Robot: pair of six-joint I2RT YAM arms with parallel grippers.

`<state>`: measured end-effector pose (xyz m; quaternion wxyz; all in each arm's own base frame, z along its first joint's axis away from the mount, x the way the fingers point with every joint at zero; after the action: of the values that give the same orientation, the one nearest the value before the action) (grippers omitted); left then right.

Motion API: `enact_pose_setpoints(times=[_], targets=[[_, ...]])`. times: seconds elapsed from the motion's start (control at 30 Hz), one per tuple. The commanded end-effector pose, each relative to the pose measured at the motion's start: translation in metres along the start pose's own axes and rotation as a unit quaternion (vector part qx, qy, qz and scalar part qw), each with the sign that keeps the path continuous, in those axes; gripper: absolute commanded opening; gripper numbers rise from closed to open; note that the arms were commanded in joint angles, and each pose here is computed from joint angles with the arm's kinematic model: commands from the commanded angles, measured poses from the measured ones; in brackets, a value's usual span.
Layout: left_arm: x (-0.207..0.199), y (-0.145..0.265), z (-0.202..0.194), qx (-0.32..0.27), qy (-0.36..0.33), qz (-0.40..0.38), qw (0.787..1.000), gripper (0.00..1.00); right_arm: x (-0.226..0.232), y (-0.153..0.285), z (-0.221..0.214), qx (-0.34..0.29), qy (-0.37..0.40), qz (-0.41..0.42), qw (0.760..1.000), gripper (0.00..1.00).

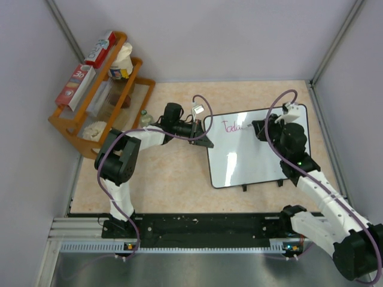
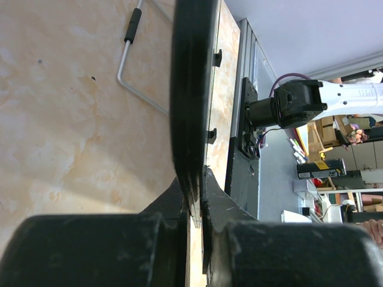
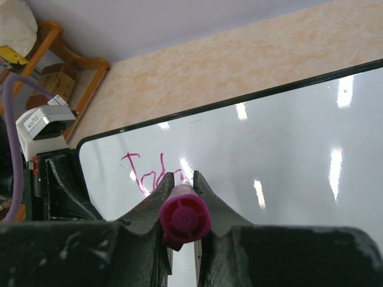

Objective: Write a sentence on the whiteboard

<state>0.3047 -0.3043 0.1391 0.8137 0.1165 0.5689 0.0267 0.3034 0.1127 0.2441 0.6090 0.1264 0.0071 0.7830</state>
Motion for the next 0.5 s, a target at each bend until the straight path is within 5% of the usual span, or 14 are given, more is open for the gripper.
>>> enact_pose_setpoints(times=[0.0, 0.47], targets=[[0.011, -0.008, -0.018, 0.022, -0.004, 0.006, 1.0, 0.0, 0.003, 0.01, 0.038, -0.058, -0.007, 0.002, 0.998, 0.0], [0.009, -0.008, -0.017, 0.022, -0.007, 0.005, 1.0, 0.0, 0.002, -0.011, 0.045, -0.058, -0.011, -0.011, 0.998, 0.0]])
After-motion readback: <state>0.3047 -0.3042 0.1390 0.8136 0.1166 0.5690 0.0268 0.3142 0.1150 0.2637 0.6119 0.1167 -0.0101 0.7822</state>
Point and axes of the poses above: each gripper's point midway between its finger pads, its own y axis back along the fingers, its own x axis along the line the jaws close on, z = x × y, the point moved 3 cm from there along y, back along the fingers, and after that the axes turned 15 degrees about y, right-handed, at the moved point
